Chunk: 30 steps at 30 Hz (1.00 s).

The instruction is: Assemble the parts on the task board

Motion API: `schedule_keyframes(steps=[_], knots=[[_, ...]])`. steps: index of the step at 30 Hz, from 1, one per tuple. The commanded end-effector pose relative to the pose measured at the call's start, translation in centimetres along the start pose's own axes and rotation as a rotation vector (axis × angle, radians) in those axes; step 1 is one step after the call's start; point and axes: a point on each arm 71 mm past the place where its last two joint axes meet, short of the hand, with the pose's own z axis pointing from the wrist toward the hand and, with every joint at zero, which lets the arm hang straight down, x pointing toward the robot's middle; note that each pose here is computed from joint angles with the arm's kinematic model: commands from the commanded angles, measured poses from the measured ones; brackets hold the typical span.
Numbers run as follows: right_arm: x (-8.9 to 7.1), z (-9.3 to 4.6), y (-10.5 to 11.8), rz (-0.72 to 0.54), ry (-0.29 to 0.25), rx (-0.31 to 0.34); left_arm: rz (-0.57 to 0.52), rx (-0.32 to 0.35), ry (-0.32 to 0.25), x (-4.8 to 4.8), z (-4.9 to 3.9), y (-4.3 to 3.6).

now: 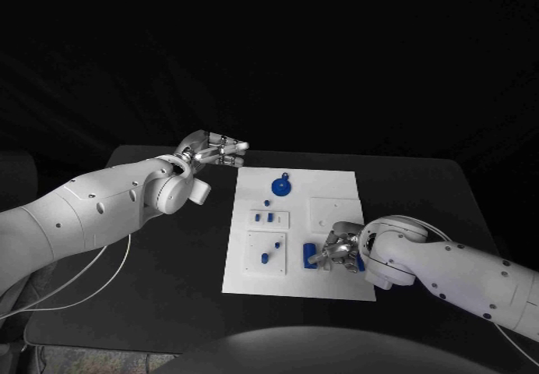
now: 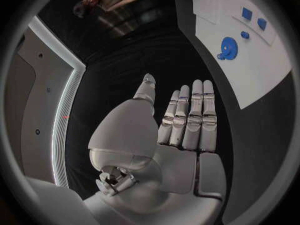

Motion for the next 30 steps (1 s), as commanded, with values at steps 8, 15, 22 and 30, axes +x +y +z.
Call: schedule_keyframes(steps=[8,15,22,30], knots=[[0.79,0.32,-0.41,-0.037,0.014,0.011,-0.007,0.003,0.011,0.16,0.05,-0.07],[0.65,0.27,-0.15,-0.012,-0.027,-0.027,-0.006,0.002,0.008,0.06,0.05,-0.03],[0.76,0.03,0.22,0.031,-0.018,-0.088,-0.005,0.002,0.005,-0.02,0.02,-0.01],[0.96,-0.38,0.26,0.024,0.023,-0.118,-0.005,0.002,0.005,-0.06,-0.01,0.0]])
